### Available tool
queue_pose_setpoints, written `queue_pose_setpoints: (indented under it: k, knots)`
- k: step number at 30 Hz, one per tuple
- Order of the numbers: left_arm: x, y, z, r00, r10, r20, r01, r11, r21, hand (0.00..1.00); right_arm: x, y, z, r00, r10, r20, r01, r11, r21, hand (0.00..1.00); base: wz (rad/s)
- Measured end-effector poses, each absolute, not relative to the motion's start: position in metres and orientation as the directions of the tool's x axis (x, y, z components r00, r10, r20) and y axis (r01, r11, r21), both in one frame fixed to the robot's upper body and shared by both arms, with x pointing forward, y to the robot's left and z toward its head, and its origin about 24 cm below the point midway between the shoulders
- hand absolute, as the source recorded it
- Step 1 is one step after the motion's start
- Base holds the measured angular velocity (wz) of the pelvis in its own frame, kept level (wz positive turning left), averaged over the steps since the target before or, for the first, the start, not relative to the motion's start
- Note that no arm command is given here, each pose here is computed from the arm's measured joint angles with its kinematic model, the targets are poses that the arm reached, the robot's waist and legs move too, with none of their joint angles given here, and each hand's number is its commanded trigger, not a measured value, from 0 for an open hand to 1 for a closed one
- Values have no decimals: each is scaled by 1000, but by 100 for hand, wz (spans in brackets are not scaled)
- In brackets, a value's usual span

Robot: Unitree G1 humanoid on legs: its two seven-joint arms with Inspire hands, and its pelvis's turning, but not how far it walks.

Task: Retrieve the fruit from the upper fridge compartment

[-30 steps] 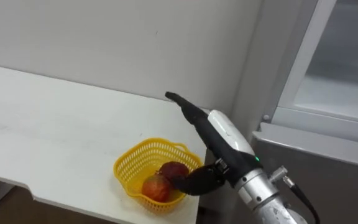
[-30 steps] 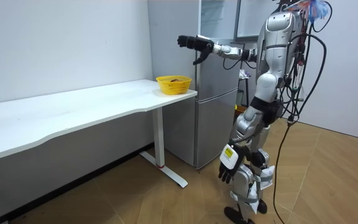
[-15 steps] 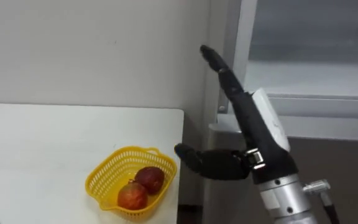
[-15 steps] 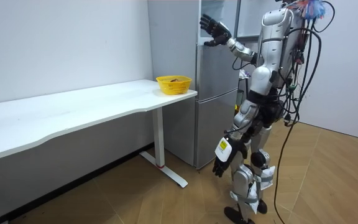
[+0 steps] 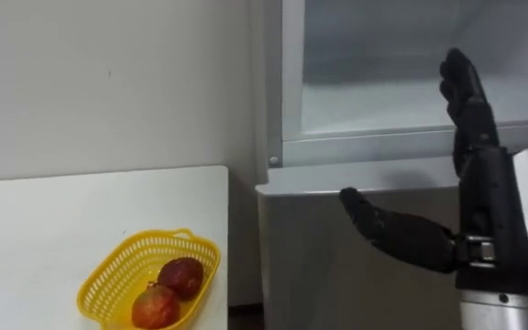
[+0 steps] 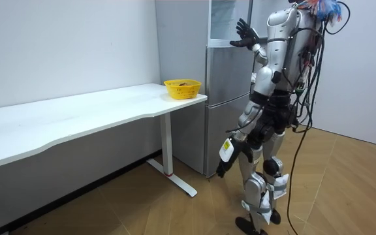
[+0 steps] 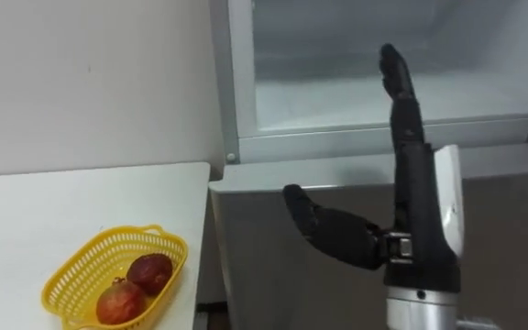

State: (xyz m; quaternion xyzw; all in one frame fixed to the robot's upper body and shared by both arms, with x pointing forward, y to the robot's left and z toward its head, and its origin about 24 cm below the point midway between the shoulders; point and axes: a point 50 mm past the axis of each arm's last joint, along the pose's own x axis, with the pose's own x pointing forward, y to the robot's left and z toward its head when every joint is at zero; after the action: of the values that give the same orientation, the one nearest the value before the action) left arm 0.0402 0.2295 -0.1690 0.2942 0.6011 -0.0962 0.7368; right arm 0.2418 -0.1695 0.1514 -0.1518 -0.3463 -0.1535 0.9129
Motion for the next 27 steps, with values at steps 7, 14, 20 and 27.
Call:
queue_pose_setpoints:
  k: [7, 14, 20, 27]
  knots:
    - [40, 230, -169, 267, 231, -936, 480, 810, 337, 0, 227, -187, 125, 756, -287, 589, 449, 881, -147, 0, -9]
    - [38, 232, -168, 282, 271, -920, 460, 803, 378, 0, 222, -193, 119, 765, -319, 560, 465, 875, -137, 0, -6]
    - [32, 231, -169, 274, 281, -920, 450, 808, 381, 0, 217, -197, 107, 788, -349, 508, 474, 869, -139, 0, -6]
    - [26, 230, -169, 258, 282, -924, 408, 835, 369, 0, 206, -206, 75, 838, -396, 375, 486, 854, -185, 0, -1]
